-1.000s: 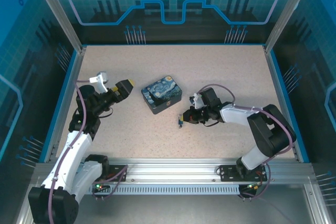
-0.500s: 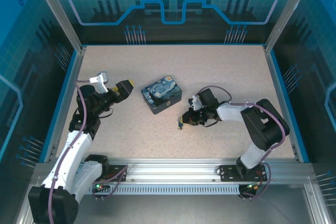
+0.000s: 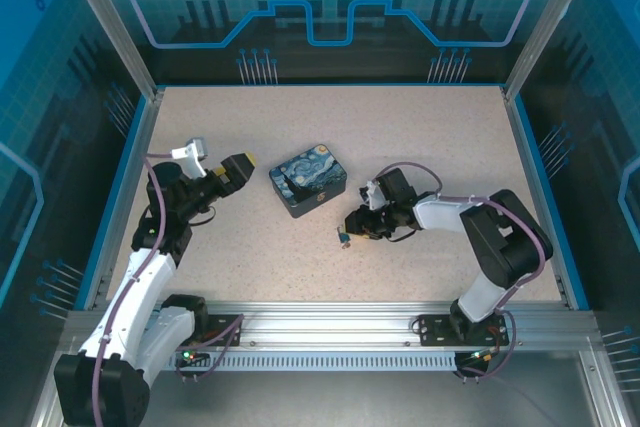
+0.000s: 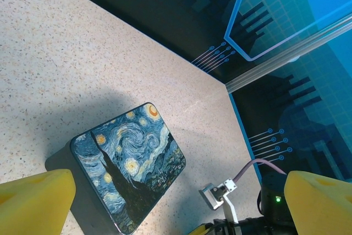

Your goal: Unlock a padlock with a key

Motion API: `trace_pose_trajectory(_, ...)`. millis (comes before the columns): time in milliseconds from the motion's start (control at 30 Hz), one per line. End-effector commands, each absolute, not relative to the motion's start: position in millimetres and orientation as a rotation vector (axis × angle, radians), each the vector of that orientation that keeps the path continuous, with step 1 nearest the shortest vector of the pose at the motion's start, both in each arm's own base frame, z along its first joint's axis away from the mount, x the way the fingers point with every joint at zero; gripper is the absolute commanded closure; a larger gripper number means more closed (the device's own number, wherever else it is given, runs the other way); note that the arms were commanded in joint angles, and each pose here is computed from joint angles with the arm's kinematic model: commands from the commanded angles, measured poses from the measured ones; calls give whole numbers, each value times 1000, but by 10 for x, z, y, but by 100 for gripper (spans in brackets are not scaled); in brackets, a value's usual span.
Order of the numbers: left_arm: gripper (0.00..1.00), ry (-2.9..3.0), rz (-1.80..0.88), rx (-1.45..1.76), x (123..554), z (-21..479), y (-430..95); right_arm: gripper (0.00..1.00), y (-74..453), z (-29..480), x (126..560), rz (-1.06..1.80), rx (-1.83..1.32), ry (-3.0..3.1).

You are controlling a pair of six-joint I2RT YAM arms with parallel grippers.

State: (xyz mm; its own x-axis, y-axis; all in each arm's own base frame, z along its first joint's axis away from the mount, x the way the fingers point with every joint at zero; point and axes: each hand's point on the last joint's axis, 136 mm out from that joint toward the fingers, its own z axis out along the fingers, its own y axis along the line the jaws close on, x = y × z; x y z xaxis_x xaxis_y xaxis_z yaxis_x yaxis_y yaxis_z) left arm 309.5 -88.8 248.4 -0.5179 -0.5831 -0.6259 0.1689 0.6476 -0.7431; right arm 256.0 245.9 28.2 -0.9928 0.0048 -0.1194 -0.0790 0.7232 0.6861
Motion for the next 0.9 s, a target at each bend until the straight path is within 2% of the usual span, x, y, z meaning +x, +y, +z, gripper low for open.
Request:
trace_pose_trajectory(0, 1, 1910, -944, -339, 3089, 2431, -835, 58, 2381, 383, 2562, 1040, -83, 2791)
trace_pose_trajectory(233, 1, 1907, -936, -335, 3069, 2437, -824, 43, 2135, 653, 2642, 829, -110, 2703)
trace_pose_trajectory(600, 1, 1889, -921, -351, 3098, 2500, -776, 0, 1540, 1317, 2742, 480, -84, 2455)
trace_pose_trajectory(867, 1, 1892, -880, -360, 3111, 2536, -721, 0, 960, 1664, 2772, 307, 17, 2236)
